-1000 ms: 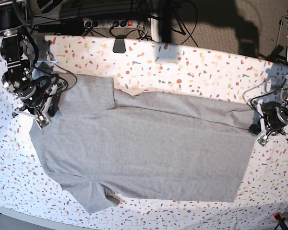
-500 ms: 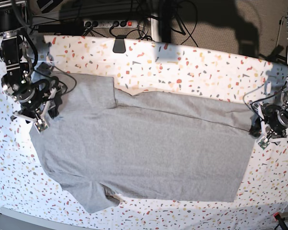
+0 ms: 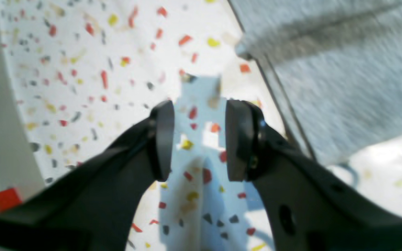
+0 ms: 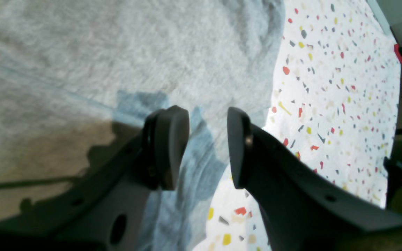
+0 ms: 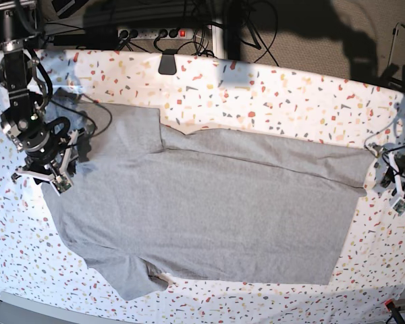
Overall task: Fold the T-shirt properly
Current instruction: 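Lower the shirt onto the table and open both grippers, then reach the right gripper down to the shirt's sleeve and shoulder area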
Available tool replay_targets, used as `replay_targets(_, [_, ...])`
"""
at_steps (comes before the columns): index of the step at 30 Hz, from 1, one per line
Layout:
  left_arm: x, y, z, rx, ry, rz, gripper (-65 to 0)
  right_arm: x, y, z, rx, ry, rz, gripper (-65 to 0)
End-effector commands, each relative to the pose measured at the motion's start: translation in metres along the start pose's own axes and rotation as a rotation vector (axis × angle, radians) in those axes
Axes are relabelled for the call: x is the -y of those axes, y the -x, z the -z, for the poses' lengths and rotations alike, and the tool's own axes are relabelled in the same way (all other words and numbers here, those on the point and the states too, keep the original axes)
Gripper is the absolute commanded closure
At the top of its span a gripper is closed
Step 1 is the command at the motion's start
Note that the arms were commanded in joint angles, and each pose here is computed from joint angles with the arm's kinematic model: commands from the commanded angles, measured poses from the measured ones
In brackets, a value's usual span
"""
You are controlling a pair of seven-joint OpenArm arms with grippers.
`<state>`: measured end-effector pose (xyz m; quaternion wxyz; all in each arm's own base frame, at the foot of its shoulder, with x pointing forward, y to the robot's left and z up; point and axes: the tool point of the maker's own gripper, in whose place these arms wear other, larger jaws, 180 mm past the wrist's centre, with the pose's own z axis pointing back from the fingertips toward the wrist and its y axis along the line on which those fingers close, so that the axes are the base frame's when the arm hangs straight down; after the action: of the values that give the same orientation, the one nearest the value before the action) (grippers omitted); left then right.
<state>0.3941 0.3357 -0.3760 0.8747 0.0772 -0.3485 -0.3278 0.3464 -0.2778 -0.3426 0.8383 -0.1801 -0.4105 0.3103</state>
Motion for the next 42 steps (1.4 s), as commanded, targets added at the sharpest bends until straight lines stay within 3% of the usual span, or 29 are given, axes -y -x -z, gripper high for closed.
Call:
replay_targets(1, [-0.019, -0.01, -0.01, 0.023, -0.039, 0.013, -23.0, 0.012, -0.013, -0.006, 0.037, 0.03, -0.017, -23.1])
replay_targets(10, [0.034, -0.017, -0.023, 0.01, 0.021, 0.18, -23.0, -0.022, -0.008, -0.037, -0.007, -0.025, -0.068, -23.1])
replay_targets(19, [0.086, -0.009, -0.041, -0.009, 0.02, 0.37, -23.0, -0.062, 0.016, -0.067, -0.079, -0.105, -0.105, -23.1])
replay_targets(25, [0.109, 0.023, -0.043, -0.056, 0.042, 0.353, -23.0, -0.072, 0.038, -0.078, -0.147, -0.111, -0.161, -23.1])
replay_targets(30, [0.119, 0.026, -0.044, -0.016, 0.042, 0.368, -23.0, -0.07, 0.05, -0.081, -0.199, -0.094, -0.2, -23.1])
replay_targets(42, [0.12, 0.026, -0.044, -0.012, 0.041, 0.377, -23.0, -0.076, 0.051, -0.079, -0.178, -0.128, -0.232, -23.1])
